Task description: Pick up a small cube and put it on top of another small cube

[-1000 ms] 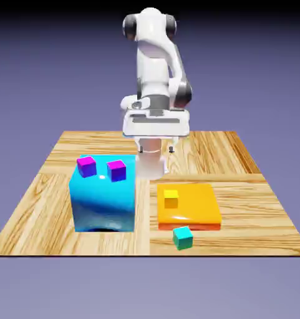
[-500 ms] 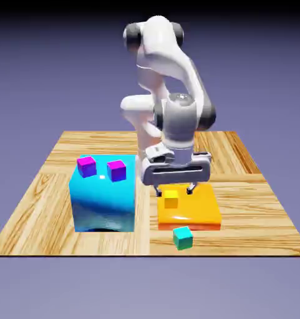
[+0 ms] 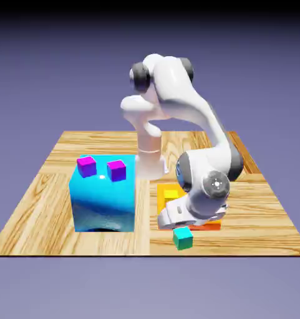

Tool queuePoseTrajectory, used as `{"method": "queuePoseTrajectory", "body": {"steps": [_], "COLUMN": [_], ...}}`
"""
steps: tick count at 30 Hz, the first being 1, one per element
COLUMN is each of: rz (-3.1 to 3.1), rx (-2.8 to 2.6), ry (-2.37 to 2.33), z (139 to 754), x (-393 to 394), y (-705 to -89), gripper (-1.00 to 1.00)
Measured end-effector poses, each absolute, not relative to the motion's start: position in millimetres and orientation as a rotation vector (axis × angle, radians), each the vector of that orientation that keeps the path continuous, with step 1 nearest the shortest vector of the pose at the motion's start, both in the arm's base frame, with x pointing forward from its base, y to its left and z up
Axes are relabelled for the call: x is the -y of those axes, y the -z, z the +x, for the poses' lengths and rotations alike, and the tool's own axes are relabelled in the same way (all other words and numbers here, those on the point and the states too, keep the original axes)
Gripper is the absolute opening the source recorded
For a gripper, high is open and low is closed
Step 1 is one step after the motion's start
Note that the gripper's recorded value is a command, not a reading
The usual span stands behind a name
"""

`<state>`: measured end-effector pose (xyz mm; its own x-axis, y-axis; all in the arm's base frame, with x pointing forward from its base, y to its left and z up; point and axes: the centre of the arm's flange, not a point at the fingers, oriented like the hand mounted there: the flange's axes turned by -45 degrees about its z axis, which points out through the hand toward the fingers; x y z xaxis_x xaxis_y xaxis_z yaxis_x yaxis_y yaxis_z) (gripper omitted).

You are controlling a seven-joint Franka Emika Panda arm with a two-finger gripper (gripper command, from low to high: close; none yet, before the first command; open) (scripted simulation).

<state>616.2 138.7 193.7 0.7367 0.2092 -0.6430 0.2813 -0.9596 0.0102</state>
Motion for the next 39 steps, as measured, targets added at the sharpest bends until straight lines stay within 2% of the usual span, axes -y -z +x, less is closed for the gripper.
{"method": "queuePoseTrajectory", "body": {"steps": [6,12,13,15,21,30,39], "rz": [2.663,2.664,2.664,2.665,2.664,2.664,2.637], "rx": [-0.405,-0.403,-0.403,-0.403,-0.401,0.145,0.708], "ry": [1.337,1.336,1.336,1.336,1.334,0.858,0.438], "z": [611,579,573,573,611,632,607], "x": [-151,-141,-139,-139,-151,-81,4], "y": [-137,-95,-87,-87,-138,-285,-431], "gripper": [0.00,0.00,-1.00,-1.00,-1.00,-1.00,-1.00]}}
